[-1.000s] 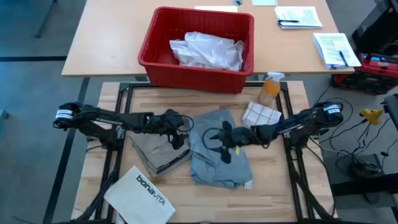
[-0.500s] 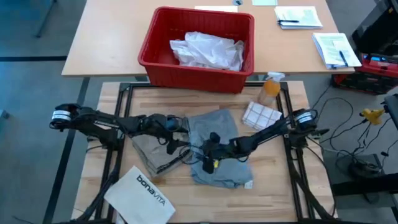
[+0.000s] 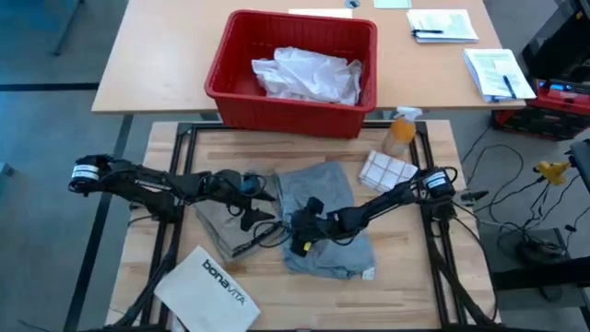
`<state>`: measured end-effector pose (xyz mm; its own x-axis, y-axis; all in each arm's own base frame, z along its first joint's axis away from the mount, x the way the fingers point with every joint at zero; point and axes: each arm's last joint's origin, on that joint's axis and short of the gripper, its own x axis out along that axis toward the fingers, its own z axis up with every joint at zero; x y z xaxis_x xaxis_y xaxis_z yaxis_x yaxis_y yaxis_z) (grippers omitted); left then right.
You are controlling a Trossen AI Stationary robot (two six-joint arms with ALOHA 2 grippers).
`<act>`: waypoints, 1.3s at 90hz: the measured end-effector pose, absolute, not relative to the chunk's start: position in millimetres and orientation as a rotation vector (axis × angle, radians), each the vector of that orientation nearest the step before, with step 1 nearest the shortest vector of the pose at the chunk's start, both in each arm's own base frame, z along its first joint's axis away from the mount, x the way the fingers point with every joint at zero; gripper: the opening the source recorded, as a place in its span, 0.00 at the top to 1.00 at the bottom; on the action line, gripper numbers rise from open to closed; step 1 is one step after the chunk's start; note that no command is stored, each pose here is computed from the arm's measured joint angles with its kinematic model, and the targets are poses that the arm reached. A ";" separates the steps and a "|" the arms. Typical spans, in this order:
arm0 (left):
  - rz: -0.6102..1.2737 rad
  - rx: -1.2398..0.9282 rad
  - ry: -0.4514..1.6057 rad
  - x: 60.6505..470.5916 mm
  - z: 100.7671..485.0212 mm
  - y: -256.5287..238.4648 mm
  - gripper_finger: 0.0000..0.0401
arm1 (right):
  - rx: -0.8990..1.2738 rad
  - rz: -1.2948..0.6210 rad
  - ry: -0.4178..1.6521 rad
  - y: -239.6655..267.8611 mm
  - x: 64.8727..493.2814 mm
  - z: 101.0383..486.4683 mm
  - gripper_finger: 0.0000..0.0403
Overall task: Fold laundry
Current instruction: Fold the gray shirt
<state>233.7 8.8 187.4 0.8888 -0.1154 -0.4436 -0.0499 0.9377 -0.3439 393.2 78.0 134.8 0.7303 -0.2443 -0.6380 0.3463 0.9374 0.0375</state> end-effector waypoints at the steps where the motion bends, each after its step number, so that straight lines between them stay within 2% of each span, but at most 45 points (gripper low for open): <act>1: -0.035 -0.356 0.477 233.7 187.4 8.8 0.22 | 0.157 -0.327 0.680 77.9 392.7 134.7 0.51; 22: -0.038 -0.341 0.477 233.9 186.9 8.7 0.22 | 0.141 -0.334 0.706 72.9 383.5 129.8 0.71; 39: -0.038 -0.341 0.482 233.9 186.0 8.8 0.22 | 0.135 -0.335 0.701 69.2 382.2 133.8 0.95; 44: -0.038 -0.341 0.482 233.9 186.0 8.7 0.22 | 0.134 -0.337 0.700 68.2 381.3 137.2 0.98; 61: -0.038 -0.340 0.482 233.9 186.0 8.7 0.22 | 0.068 -0.423 0.753 62.6 369.5 145.7 0.95; 79: -0.039 -0.335 0.482 233.9 185.9 8.8 0.22 | 0.049 -0.456 0.777 56.3 357.5 143.4 0.99; 104: -0.043 -0.320 0.481 233.9 186.0 8.7 0.22 | 0.140 -0.503 0.748 51.1 332.5 149.4 0.99; 117: -0.045 -0.311 0.480 233.9 185.9 8.7 0.22 | 0.189 -0.517 0.748 48.4 326.6 146.9 0.96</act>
